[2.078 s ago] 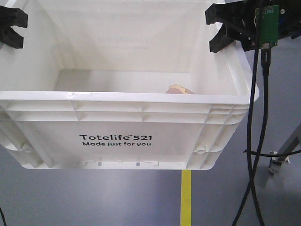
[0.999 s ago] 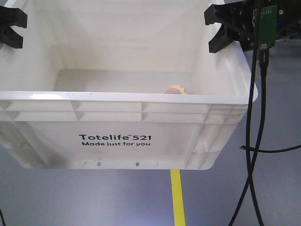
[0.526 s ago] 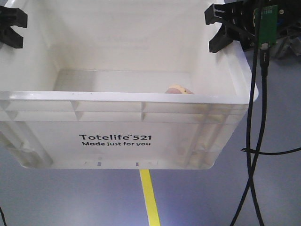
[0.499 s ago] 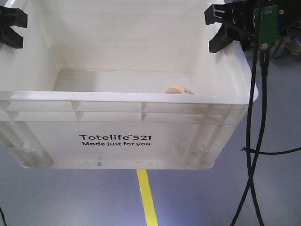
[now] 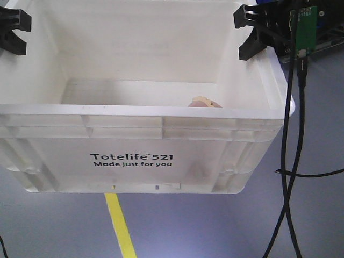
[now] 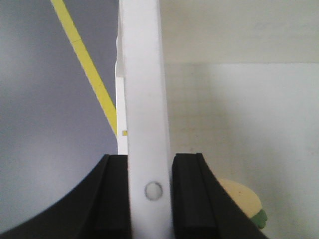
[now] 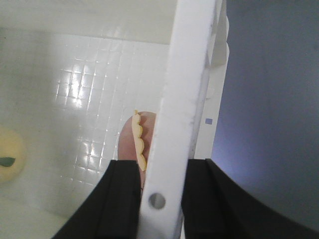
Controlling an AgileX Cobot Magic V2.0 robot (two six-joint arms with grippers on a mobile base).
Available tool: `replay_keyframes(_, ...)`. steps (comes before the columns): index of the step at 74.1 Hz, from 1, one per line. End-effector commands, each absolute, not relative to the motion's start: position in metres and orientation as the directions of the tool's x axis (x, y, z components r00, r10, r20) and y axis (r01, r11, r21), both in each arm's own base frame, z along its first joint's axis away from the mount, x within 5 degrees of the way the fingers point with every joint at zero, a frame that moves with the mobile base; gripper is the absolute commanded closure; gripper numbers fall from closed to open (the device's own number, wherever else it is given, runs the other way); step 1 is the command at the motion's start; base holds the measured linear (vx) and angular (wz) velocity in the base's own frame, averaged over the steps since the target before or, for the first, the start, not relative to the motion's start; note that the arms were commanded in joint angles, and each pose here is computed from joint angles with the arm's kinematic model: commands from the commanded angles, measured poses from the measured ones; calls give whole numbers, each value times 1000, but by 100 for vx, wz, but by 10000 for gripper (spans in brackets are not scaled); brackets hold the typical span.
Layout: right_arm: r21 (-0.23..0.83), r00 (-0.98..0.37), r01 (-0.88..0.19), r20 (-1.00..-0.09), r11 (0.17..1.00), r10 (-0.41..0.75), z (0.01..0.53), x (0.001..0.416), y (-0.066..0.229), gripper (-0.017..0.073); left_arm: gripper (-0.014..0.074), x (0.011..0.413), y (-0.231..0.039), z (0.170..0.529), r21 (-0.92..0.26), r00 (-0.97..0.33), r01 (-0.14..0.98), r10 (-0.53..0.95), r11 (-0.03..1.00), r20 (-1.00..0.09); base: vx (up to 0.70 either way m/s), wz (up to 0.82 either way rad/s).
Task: Place moving items into box and shelve
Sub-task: 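Hold the tote raised with both grippers while the base drives away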
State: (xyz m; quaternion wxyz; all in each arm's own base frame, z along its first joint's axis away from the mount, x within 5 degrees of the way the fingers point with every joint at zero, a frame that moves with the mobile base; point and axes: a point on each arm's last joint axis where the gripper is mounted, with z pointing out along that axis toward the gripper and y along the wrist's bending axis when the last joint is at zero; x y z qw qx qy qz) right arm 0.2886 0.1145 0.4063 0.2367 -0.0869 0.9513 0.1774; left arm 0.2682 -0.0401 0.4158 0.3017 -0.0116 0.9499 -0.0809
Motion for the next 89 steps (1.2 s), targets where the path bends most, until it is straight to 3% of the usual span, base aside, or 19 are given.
replay_keyframes(1,511,-796,-352,-605,784,37,448,273,136,566,600,259,-62,450,-376,-712,130,-178,918,-680,45,-47)
replay_keyframes(89,510,-796,-353,-605,785,35,448,273,136,566,600,259,-62,449,-368,-711,127,-174,921,-681,40,-58)
